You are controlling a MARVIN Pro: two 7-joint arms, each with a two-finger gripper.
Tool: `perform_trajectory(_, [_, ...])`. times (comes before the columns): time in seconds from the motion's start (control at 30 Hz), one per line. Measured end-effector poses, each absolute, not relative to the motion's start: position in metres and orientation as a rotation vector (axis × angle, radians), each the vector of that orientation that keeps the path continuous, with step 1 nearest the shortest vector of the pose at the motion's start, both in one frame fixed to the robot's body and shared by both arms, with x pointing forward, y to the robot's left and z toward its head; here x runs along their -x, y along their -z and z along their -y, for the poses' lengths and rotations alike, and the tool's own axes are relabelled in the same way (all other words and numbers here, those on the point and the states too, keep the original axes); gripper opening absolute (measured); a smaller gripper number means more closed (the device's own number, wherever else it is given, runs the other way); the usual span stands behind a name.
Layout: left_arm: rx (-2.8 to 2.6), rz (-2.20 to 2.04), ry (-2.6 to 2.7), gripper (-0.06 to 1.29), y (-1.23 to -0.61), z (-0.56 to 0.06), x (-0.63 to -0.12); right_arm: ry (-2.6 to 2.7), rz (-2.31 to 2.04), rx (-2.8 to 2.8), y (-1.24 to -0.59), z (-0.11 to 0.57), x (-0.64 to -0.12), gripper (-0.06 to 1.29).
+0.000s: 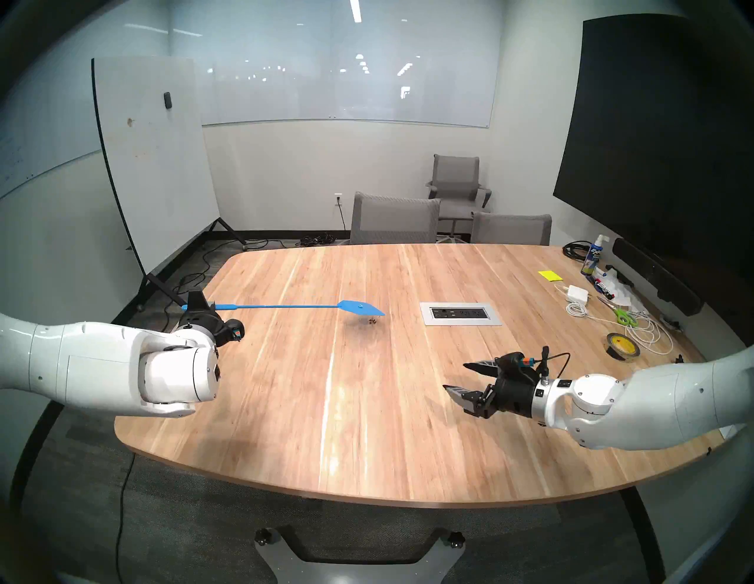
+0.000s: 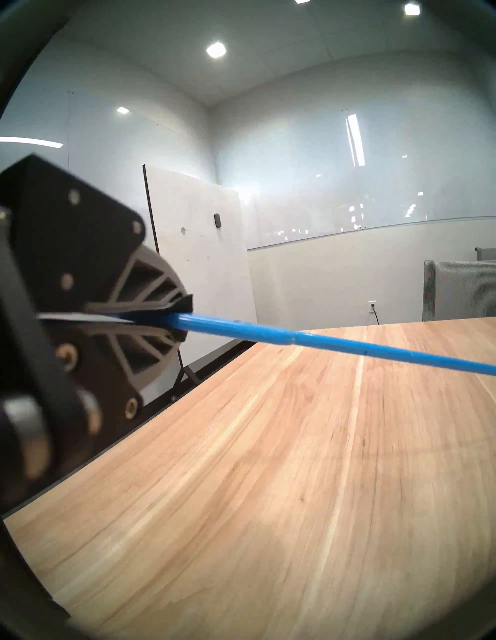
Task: Swat a bug on table
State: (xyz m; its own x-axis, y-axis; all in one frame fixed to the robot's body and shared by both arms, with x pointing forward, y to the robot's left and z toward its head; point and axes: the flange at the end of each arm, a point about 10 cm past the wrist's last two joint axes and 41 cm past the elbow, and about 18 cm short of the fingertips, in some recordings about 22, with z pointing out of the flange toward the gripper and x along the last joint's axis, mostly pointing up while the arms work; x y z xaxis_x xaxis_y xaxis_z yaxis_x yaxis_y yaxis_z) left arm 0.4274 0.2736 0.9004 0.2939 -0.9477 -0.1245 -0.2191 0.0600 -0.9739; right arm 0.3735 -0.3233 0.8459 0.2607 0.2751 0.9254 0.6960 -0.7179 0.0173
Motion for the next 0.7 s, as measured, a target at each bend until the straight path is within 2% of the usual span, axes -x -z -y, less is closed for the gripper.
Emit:
perform_trajectory(0.3, [1.352,-1.258,0.741,0.01,-0.870,-0.268,-0.426,1.450,0.883,2.143,-0.846,0.323,-0.374,1.22])
perform_trajectory(0.7, [1.212,-1.443,0.617,0.01,-0.818,-0.282,-0.397,1.450,0.883,2.143,-0.846,0.323,-0.374,1.22])
